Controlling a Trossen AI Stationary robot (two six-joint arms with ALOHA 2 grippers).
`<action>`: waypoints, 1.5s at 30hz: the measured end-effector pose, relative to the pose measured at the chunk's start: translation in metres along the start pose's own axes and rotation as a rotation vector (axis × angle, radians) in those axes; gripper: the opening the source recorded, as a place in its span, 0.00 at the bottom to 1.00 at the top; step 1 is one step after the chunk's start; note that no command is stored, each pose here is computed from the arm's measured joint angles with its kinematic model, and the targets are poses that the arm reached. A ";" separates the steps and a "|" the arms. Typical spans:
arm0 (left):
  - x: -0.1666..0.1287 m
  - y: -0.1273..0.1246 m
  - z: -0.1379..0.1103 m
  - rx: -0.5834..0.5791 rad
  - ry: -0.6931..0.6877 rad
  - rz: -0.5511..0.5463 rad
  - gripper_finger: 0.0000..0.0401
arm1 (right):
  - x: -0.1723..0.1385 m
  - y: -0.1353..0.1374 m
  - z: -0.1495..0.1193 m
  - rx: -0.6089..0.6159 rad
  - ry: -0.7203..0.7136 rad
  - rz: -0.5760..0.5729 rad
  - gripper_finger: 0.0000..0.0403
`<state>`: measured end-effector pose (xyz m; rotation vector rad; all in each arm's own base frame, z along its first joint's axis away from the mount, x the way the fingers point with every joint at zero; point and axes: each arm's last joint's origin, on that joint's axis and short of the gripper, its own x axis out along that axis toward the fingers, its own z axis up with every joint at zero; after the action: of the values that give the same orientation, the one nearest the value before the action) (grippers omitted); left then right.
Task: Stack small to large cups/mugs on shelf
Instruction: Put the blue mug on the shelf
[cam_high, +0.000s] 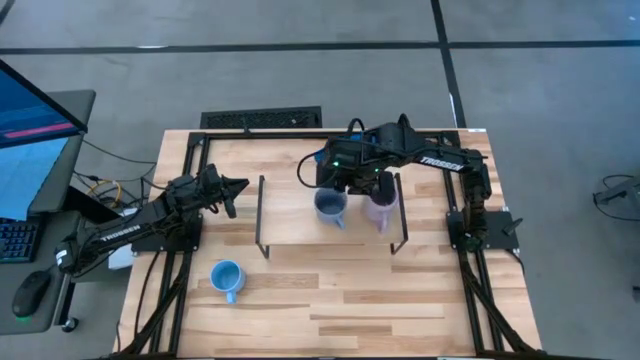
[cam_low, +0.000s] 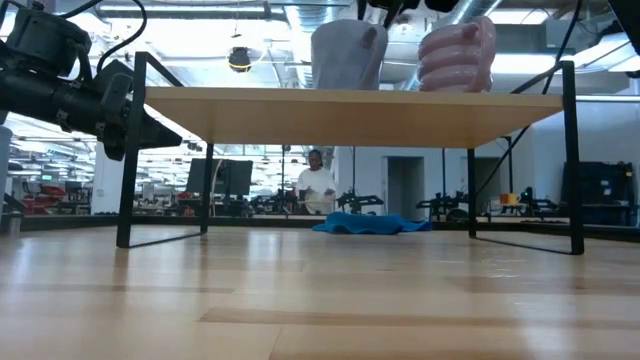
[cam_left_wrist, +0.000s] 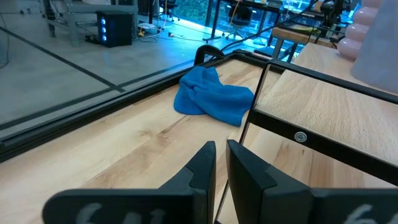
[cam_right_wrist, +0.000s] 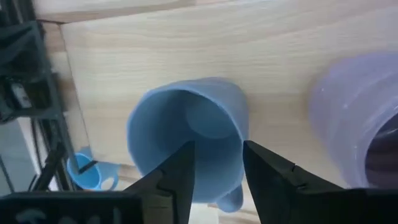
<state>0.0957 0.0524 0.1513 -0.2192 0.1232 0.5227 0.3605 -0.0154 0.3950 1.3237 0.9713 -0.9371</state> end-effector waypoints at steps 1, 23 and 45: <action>0.000 0.000 0.000 0.000 0.000 0.000 0.07 | -0.001 0.000 0.001 -0.012 -0.002 0.004 0.38; 0.000 0.000 0.000 0.001 0.000 0.000 0.07 | -0.002 0.001 -0.008 -0.367 -0.013 0.013 0.29; 0.000 0.000 0.000 -0.066 0.000 -0.002 0.07 | -0.004 0.000 -0.033 -1.381 -0.172 -0.121 0.29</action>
<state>0.0957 0.0524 0.1513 -0.2838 0.1061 0.5257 0.3581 0.0173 0.3987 0.0156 1.1916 -0.2570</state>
